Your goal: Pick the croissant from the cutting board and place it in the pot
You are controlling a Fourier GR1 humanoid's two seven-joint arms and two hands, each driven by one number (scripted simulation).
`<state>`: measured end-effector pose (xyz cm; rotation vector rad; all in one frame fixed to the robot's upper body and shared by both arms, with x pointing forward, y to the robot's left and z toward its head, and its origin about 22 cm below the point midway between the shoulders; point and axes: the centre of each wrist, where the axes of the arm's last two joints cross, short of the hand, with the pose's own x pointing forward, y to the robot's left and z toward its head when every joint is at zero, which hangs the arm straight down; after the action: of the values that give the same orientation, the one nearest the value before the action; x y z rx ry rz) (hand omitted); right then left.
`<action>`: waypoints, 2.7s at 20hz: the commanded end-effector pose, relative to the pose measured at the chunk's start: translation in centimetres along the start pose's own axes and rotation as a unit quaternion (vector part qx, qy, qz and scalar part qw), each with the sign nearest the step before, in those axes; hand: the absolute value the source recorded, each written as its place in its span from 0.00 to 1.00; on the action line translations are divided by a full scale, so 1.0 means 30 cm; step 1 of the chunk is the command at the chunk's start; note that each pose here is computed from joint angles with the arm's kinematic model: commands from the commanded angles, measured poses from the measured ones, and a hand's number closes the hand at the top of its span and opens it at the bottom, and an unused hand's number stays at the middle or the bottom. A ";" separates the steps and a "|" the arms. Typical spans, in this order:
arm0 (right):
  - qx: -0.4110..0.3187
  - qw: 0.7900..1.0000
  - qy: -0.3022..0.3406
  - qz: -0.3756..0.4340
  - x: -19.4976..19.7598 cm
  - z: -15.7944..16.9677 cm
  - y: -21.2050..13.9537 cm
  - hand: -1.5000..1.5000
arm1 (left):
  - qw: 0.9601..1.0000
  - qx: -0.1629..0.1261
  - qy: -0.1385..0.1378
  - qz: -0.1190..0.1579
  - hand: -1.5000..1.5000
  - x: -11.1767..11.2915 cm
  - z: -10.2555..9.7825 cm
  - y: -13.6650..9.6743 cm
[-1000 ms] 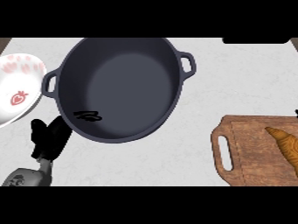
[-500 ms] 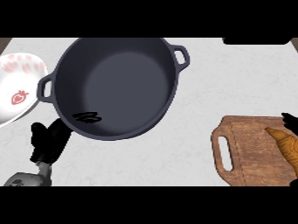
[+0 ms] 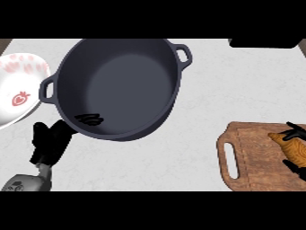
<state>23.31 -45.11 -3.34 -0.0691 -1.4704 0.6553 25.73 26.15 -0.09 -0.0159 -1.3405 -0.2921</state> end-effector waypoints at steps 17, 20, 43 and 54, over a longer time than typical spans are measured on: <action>0.147 0.967 -0.205 -0.036 0.440 -0.642 0.045 1.00 | 0.998 -0.063 -0.002 0.007 0.50 0.013 -0.040 -0.124; 0.150 0.962 -0.230 0.007 0.485 -0.678 0.024 1.00 | 0.999 -0.050 0.008 -0.001 0.50 -0.020 -0.039 -0.121; 0.140 0.912 -0.330 0.201 1.160 -0.950 0.253 1.00 | 0.999 -0.014 0.025 0.030 0.50 -0.058 -0.030 -0.066; 0.176 0.881 -0.296 0.324 1.293 -1.009 0.584 1.00 | 0.999 -0.031 0.023 0.010 0.50 -0.012 -0.003 -0.037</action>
<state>44.50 -6.04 20.41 -0.0308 -1.9300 1.4978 25.95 24.72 -0.06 -0.0716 -1.3672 -0.2771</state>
